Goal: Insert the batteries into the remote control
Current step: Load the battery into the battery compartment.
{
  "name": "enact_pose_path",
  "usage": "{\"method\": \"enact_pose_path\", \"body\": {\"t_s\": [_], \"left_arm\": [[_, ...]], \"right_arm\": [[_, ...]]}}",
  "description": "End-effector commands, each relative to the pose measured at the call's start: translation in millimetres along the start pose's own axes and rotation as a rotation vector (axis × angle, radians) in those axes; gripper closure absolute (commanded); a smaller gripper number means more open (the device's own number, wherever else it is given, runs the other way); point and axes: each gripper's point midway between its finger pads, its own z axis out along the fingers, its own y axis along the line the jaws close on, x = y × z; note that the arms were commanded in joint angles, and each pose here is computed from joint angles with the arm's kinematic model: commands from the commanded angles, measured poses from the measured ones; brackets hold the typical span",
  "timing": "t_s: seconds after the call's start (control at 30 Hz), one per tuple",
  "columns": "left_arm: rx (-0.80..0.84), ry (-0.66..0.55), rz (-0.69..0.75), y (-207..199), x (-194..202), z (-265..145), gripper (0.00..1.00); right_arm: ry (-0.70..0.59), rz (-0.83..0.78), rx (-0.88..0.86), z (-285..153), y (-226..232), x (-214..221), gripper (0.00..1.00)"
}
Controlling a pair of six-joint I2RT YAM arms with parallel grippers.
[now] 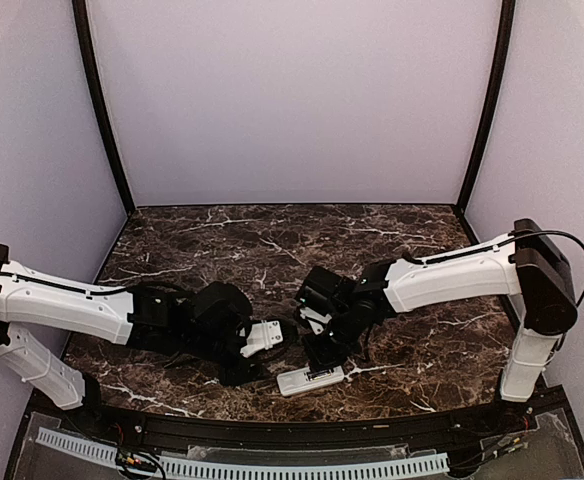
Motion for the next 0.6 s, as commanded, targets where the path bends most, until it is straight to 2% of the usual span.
{"method": "enact_pose_path", "body": {"t_s": [0.0,0.33,0.57], "left_arm": [[-0.045,-0.021,-0.009,8,2,-10,0.50],[-0.117,-0.090,-0.053,27,-8,-29,0.49],[-0.175,-0.143,-0.103,43,-13,-46,0.45]], "right_arm": [[-0.055,-0.012,0.002,-30,0,-13,1.00],[0.019,0.035,0.036,-3,-27,7,1.00],[-0.040,-0.032,0.009,-26,-15,-17,1.00]]}}
